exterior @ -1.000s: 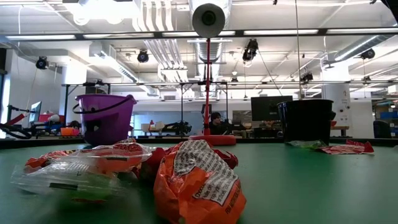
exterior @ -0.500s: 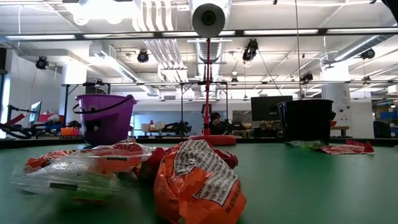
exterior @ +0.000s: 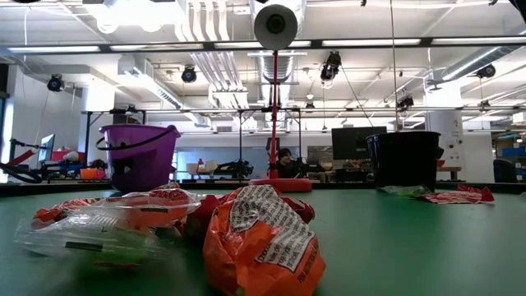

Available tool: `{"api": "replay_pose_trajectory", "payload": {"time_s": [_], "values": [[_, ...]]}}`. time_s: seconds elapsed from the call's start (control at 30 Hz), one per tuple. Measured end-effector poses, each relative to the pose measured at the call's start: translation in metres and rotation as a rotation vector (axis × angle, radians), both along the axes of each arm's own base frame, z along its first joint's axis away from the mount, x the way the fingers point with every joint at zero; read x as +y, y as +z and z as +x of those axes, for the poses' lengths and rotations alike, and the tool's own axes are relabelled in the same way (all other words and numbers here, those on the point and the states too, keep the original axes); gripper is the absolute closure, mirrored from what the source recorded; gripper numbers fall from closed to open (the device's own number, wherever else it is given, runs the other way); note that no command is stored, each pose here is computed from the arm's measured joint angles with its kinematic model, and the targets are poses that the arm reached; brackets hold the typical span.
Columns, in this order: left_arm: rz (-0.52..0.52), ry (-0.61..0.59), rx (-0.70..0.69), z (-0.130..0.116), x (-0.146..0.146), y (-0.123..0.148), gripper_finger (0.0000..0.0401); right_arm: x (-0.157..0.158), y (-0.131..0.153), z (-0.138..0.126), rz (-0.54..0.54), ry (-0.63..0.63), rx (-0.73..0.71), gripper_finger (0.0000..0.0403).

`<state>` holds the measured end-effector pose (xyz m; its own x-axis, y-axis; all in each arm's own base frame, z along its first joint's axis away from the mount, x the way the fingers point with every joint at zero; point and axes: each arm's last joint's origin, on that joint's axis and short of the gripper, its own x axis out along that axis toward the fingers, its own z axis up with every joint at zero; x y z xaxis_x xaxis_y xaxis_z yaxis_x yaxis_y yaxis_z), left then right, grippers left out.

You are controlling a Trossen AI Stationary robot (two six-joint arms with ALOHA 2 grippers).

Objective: Sort candy
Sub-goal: Put the red gummy into the light green bucket, then put the red candy into the violet bucket

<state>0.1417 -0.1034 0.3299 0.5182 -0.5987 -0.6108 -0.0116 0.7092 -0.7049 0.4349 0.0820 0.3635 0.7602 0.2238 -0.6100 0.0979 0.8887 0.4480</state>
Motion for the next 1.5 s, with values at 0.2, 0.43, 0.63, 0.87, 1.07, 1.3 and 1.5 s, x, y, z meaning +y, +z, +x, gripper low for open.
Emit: {"api": "replay_pose_trajectory", "payload": {"time_s": [0.2,0.43,0.63,0.87,1.07,1.3,1.5], "values": [[0.063,-0.1,0.177,-0.001,-0.016,-0.019,0.0399,0.001,-0.004,-0.002,0.028,-0.027,0.056,0.0225],[0.097,-0.16,0.224,0.005,-0.026,-0.029,0.0391,0.001,-0.005,-0.003,0.026,-0.025,0.069,0.0225],[0.112,-0.176,0.218,0.007,-0.027,-0.031,0.0339,0.0,-0.012,-0.01,0.05,-0.069,0.177,0.0225],[0.164,-0.202,0.182,0.001,-0.021,-0.029,0.028,-0.004,-0.025,-0.026,0.018,-0.189,0.394,0.0225],[0.257,-0.057,0.084,-0.011,-0.005,-0.019,0.027,0.009,-0.034,-0.049,-0.018,-0.254,0.616,0.0225],[0.31,0.095,-0.105,-0.029,0.018,-0.002,0.0271,0.024,-0.04,-0.071,-0.086,-0.426,0.77,0.0225],[0.308,0.202,-0.217,-0.04,0.031,0.009,0.0271,0.027,-0.053,-0.081,-0.144,-0.567,0.831,0.0225]]}}
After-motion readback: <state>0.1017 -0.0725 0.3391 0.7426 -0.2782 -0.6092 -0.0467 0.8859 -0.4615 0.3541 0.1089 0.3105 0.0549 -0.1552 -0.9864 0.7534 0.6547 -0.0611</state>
